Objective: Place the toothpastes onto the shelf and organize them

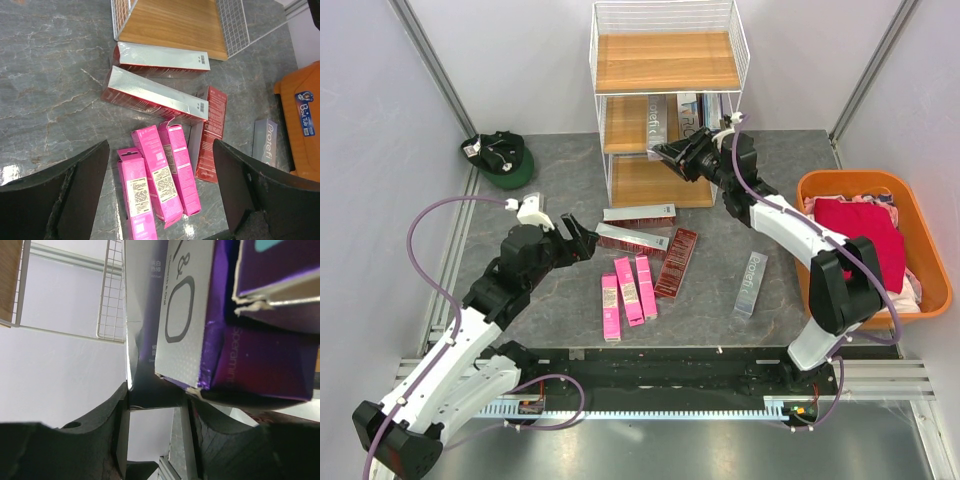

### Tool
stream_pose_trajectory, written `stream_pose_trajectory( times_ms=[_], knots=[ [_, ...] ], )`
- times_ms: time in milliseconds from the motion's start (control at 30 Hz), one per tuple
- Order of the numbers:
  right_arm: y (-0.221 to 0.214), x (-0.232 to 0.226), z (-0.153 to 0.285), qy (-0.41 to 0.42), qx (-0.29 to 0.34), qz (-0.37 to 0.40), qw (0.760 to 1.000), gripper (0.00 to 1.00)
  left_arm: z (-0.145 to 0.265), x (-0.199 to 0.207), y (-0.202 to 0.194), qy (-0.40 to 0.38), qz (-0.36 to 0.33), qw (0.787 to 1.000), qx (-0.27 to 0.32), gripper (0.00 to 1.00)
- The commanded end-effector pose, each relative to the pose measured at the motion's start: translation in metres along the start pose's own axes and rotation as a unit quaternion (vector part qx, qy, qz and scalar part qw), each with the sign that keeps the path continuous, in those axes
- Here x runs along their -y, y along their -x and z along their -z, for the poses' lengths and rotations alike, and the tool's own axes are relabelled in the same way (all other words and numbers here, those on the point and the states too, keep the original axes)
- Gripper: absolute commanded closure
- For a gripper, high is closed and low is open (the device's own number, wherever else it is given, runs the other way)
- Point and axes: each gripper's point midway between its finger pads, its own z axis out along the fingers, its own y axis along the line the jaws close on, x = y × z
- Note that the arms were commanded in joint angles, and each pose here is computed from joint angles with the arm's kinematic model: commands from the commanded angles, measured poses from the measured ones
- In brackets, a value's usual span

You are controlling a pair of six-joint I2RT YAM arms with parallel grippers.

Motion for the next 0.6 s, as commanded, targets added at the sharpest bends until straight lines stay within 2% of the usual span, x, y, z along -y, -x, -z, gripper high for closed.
stream_pose_trajectory(
  times_ms=[0, 400, 567],
  knots=[
    [0.018, -0.023, 0.012, 0.022, 0.039, 0.011, 0.999, 0.82, -0.001, 0.011, 0.010, -0.020, 0.018, 1.000, 0.017, 0.09],
    [-0.009, -0.023, 0.020, 0.019, 0.011, 0.023, 0.999, 0.83, -0.005, 0.013, 0.010, -0.027, 0.013, 0.999, 0.018, 0.10],
    [-0.011, -0.016, 0.022, 0.023, 0.014, 0.003, 1.000, 0.82, -0.008, 0.023, 0.016, -0.041, 0.008, 0.999, 0.016, 0.10]
  ],
)
